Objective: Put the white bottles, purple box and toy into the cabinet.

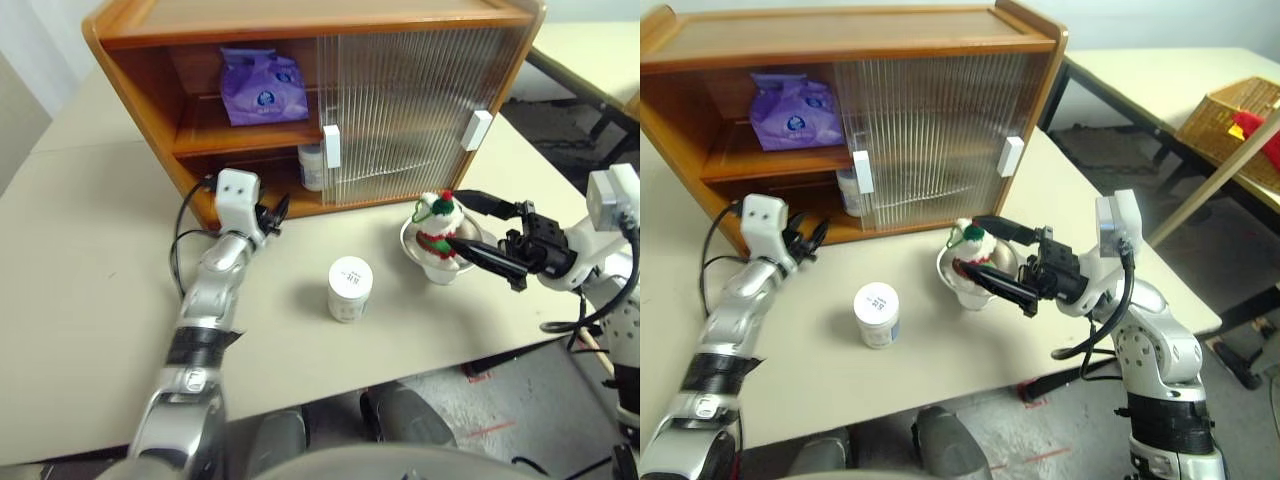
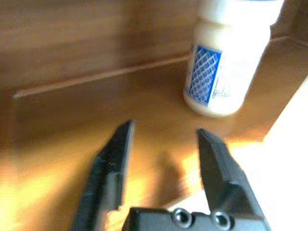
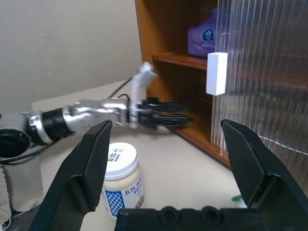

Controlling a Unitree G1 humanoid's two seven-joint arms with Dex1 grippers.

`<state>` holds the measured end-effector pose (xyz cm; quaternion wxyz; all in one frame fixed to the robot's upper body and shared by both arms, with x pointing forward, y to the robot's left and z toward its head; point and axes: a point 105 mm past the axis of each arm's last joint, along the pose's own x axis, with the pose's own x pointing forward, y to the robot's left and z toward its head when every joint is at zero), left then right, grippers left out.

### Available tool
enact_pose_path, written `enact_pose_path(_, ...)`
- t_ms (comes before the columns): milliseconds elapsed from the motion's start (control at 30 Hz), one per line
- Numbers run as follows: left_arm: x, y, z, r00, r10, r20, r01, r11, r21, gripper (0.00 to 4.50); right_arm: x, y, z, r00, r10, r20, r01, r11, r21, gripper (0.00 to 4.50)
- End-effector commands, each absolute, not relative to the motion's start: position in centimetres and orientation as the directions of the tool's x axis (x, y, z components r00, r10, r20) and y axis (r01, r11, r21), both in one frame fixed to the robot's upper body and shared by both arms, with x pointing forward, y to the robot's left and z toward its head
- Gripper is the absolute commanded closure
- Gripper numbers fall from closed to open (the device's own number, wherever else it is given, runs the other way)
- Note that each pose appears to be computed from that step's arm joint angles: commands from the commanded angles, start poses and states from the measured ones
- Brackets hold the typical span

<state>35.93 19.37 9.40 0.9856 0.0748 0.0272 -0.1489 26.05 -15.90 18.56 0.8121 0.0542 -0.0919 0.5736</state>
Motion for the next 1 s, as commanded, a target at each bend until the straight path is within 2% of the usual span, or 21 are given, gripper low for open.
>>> enact_pose_path(33,33.6,18.8,10.2,0.874,-0.481,-0.075,0.487,0.866,0.113,0.40,26.0,-15.8,18.5,0.294,0.932,0.211,-0.953,0.302,-0.003,0.00)
enact_pose_path(67,32.7,18.7,10.1,0.830,-0.550,-0.092,0.558,0.819,0.134,0.09,26.0,-15.8,18.4,0.282,0.936,0.211,-0.958,0.288,0.003,0.00)
enact_pose_path(167,29.5,18.0,9.9,0.638,-0.753,-0.160,0.769,0.617,0.165,0.02,26.1,-15.8,18.3,0.258,0.945,0.200,-0.965,0.262,0.006,0.00)
enact_pose_path(433,26.0,14.7,8.9,0.276,-0.930,-0.242,0.958,0.247,0.145,0.02,26.3,-15.9,18.1,0.235,0.953,0.190,-0.971,0.240,-0.004,0.00)
enact_pose_path(700,26.8,10.6,8.2,0.144,-0.961,-0.236,0.979,0.104,0.174,0.02,25.9,-16.1,18.3,0.238,0.954,0.181,-0.969,0.245,-0.017,0.00)
enact_pose_path(1000,25.8,9.6,6.1,0.053,-0.958,-0.283,0.997,0.035,0.065,0.02,25.7,-15.9,18.8,0.263,0.951,0.165,-0.963,0.270,-0.020,0.00)
